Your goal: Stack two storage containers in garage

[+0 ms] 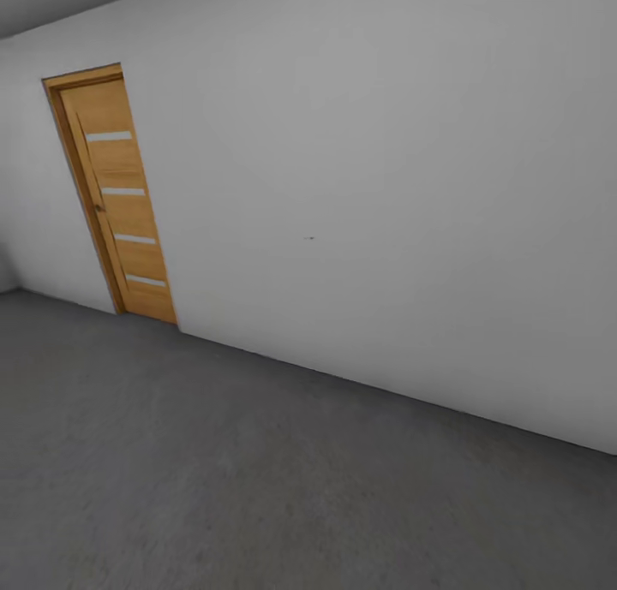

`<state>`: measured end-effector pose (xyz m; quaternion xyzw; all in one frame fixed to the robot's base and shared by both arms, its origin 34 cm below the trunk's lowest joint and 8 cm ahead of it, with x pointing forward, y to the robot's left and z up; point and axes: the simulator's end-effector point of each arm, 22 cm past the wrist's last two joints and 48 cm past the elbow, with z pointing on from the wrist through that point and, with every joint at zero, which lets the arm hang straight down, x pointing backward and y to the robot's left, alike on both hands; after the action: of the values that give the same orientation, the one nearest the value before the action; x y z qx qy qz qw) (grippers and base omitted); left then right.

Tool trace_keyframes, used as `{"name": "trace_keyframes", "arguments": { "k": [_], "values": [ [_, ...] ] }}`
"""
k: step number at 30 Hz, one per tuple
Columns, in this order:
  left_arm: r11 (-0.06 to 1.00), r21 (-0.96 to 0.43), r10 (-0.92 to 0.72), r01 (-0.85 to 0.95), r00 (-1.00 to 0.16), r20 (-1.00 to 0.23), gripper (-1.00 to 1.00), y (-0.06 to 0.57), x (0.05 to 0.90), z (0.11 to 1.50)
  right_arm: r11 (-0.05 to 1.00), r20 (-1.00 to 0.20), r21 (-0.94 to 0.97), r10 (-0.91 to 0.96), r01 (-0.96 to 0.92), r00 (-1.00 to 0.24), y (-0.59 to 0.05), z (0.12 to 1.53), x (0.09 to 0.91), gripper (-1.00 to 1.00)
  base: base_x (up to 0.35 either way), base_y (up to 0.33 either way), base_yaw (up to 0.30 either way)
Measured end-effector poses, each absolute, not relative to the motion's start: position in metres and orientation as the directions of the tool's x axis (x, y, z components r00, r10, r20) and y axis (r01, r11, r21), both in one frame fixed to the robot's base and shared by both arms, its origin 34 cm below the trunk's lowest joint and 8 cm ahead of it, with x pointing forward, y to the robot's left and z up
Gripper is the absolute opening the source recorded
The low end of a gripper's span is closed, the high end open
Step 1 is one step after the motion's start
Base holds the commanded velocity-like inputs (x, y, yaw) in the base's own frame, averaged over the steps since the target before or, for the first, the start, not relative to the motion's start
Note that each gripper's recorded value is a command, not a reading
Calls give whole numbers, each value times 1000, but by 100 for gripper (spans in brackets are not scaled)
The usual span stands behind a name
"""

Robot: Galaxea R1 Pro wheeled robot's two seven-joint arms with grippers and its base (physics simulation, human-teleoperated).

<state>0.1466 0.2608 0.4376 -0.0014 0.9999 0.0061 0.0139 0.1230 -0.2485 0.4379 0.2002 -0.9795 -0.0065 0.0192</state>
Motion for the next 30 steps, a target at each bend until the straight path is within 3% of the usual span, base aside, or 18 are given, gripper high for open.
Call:
{"name": "trace_keyframes", "arguments": {
  "k": [30],
  "values": [
    [1000, 14, -17, -18, -999, -28, 100, 261, 147, 438, 920, 35, 21, -391, -391, -920, -248, 438, 123, 100, 0, 0, 275]
  ]
}}
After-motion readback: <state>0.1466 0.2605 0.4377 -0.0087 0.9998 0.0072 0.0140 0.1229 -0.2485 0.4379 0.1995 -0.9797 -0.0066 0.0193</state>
